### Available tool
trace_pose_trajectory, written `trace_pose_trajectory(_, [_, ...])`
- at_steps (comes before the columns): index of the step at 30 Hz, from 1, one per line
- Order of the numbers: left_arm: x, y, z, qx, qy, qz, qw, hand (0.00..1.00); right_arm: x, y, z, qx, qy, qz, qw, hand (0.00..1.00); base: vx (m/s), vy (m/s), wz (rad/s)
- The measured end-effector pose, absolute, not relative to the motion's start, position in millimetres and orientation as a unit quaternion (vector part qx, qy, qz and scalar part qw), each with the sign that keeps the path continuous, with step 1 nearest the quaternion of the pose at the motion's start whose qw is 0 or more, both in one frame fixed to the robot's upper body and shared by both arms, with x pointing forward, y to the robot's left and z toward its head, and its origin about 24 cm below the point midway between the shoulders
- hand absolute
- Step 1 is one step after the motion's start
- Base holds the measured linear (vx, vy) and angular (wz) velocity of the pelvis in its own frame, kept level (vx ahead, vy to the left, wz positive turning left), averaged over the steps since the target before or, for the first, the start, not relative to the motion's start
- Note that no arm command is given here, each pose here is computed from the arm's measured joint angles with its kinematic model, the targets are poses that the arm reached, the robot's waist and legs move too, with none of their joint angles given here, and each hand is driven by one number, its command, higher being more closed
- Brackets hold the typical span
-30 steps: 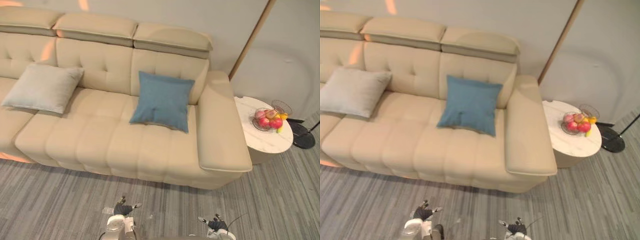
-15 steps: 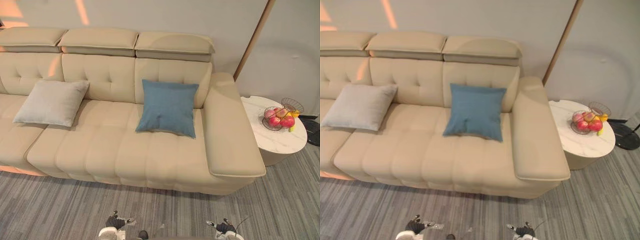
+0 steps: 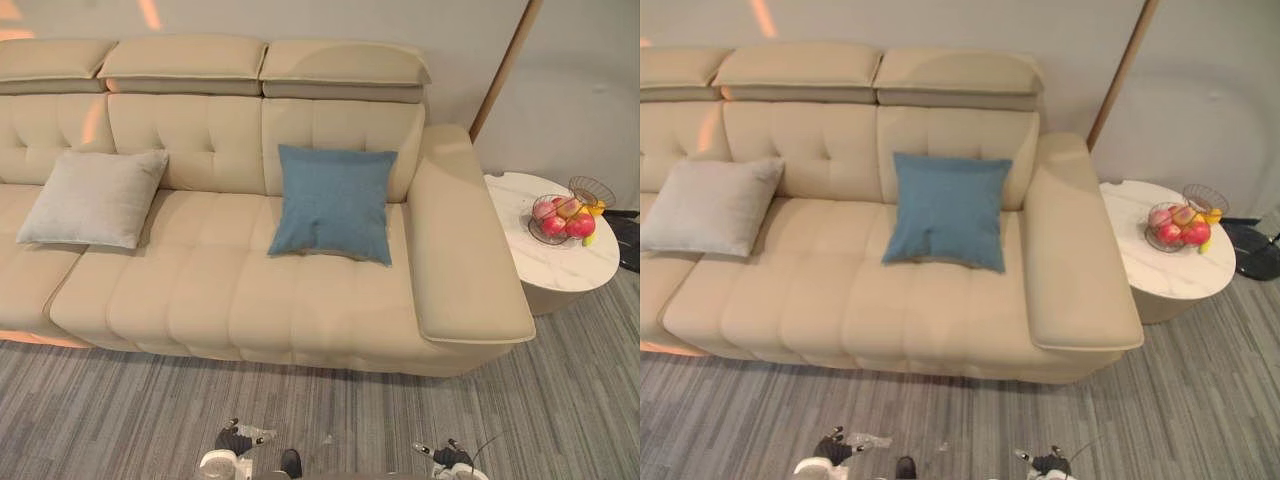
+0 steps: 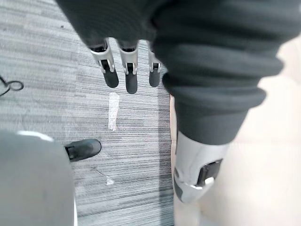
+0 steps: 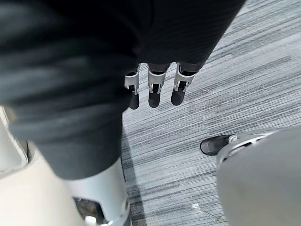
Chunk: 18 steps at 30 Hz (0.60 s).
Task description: Pick up cushions and gather them together orderly.
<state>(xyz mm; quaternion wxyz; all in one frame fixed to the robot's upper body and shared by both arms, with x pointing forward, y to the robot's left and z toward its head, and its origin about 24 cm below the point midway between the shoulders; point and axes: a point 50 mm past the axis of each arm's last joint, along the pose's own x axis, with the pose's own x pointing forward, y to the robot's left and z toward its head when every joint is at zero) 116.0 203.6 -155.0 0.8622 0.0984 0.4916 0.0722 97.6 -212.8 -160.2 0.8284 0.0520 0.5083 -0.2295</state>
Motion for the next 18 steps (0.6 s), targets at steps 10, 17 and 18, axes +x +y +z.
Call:
trace_pose_trajectory(10, [120.0, 200.7, -154.2, 0.087, 0.486, 0.079, 0.866, 0.00, 109.9, -214.5, -154.8, 0.050, 0.486, -0.230, 0.842, 0.00, 0.03, -0.030, -0.70])
trace_pose_trajectory(17, [131.6, 187.1, -151.3, 0.061, 0.468, 0.083, 0.878, 0.00, 134.1, -195.3, -145.2, 0.025, 0.449, -0.183, 0.874, 0.00, -0.06, 0.029, -1.80])
trace_pose_trajectory(18, [137.3, 188.3, -148.5, 0.063, 0.458, 0.083, 0.883, 0.00, 134.8, -190.6, -145.5, 0.028, 0.449, -0.177, 0.875, 0.00, -0.06, 0.009, -1.44])
